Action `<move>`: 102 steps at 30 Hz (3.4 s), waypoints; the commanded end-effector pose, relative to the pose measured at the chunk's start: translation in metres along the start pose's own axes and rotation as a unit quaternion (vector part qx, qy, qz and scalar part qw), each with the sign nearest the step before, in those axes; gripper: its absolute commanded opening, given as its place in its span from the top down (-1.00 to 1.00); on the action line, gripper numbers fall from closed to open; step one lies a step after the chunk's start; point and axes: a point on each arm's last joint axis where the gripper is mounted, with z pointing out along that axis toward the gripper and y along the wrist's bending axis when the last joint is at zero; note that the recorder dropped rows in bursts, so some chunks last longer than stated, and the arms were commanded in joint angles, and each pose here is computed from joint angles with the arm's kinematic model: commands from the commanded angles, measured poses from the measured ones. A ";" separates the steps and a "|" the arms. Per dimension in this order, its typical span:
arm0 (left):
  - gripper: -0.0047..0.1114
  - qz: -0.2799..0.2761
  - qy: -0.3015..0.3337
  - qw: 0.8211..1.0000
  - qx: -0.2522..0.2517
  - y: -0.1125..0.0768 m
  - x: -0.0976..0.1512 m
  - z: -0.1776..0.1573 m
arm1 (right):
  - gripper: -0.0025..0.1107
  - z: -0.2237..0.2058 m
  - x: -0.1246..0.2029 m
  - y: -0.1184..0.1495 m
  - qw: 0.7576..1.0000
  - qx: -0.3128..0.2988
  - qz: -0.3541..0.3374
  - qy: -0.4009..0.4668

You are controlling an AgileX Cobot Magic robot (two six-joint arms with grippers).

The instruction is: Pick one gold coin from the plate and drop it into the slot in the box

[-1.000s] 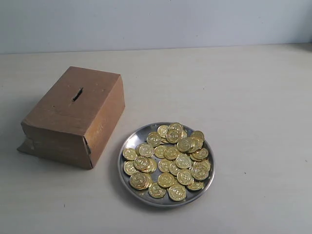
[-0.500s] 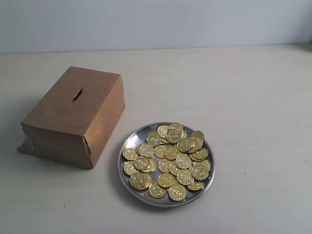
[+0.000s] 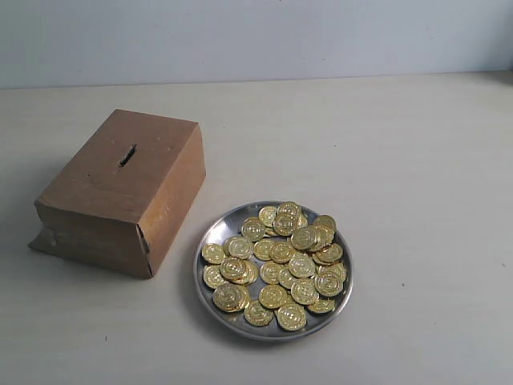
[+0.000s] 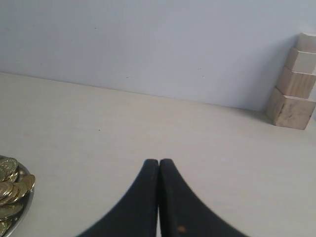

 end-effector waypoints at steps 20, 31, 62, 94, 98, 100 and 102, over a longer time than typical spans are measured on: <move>0.92 -0.001 -0.009 1.000 0.002 0.000 -0.001 0.000 | 0.96 -0.001 -0.012 0.000 0.982 -0.011 0.178 -0.070; 0.92 -0.001 -0.009 1.000 0.002 0.000 -0.001 0.000 | 0.96 -0.001 -0.013 -0.001 0.981 -0.009 0.179 -0.079; 0.92 -0.001 -0.009 1.000 0.002 0.000 -0.001 0.000 | 0.96 -0.009 -0.038 -0.006 0.922 -0.030 0.354 -0.152; 0.92 -0.001 -0.009 1.000 0.002 0.000 -0.001 0.000 | 0.96 0.032 -0.120 0.044 0.928 -0.311 -0.136 0.154; 0.92 -0.001 -0.009 1.000 0.002 0.000 -0.001 0.000 | 0.96 0.037 -0.119 0.051 0.915 -0.334 -0.144 0.174; 0.92 -0.001 -0.009 1.000 0.002 0.000 -0.001 0.000 | 0.96 0.042 -0.120 0.061 0.895 -0.366 -0.158 0.200; 0.92 -0.001 -0.009 1.000 0.002 0.000 -0.001 0.000 | 0.96 0.047 -0.125 0.071 0.880 -0.390 -0.169 0.210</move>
